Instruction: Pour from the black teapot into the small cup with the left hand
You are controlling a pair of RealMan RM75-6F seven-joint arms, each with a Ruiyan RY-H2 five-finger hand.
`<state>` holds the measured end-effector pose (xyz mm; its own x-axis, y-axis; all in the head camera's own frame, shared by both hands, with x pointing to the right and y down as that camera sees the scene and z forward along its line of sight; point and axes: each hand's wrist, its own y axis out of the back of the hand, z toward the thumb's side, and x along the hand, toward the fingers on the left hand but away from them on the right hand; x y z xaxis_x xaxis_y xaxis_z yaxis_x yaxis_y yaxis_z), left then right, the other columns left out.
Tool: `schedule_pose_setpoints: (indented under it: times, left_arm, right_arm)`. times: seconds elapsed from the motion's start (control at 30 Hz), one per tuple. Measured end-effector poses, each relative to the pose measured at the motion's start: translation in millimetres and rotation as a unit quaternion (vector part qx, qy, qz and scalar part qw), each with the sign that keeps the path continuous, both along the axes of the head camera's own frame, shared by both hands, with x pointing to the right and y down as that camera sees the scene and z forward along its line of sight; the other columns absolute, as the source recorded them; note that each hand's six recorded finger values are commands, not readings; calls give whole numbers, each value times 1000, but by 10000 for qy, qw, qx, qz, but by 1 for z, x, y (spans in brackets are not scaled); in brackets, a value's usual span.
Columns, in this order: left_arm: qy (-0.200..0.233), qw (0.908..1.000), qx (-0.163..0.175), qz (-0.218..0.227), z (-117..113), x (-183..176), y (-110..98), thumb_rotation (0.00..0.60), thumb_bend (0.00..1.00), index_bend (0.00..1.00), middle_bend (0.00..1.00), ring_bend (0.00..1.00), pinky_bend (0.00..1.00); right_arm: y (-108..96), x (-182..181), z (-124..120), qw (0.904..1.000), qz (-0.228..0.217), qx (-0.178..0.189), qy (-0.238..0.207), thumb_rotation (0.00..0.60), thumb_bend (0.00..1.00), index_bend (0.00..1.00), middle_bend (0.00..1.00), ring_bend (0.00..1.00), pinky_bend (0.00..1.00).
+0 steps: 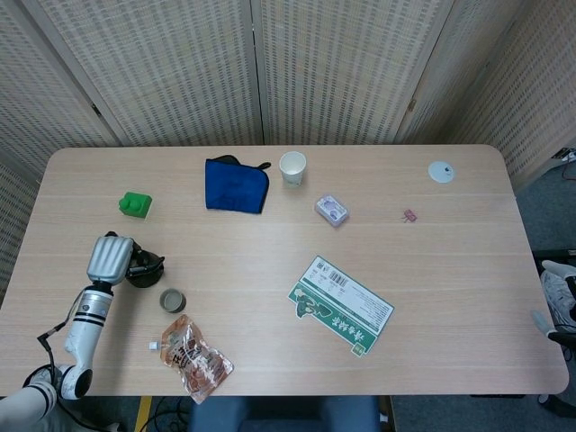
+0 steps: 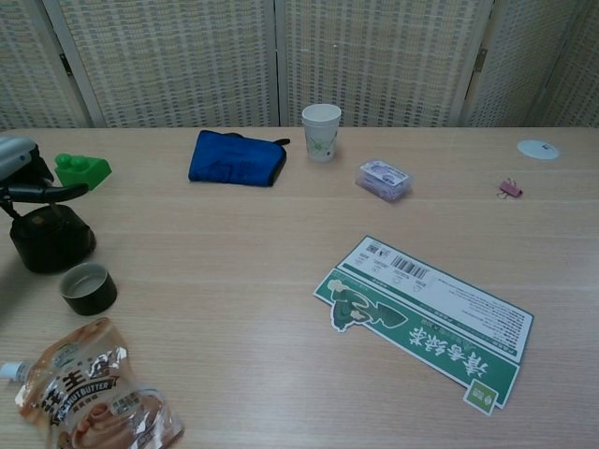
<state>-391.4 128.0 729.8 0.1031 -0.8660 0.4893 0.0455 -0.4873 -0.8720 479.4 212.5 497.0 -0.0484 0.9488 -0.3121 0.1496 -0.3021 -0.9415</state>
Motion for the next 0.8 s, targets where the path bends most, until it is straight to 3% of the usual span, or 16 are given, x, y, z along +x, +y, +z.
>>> schedule_pose_setpoints:
  times: [0.3, 0.8]
  left_arm:
    - [-29, 10000, -80, 19, 2, -1, 5, 107, 165, 902, 983, 748, 371]
    - [157, 9998, -104, -8, -4, 2, 7, 77, 162, 576, 609, 457, 328]
  right_arm:
    - [1, 0, 0, 10000, 9, 3, -1, 600, 186, 258, 286, 202, 185]
    - [0, -1, 0, 10000, -15, 6, -21, 600, 186, 258, 286, 202, 185]
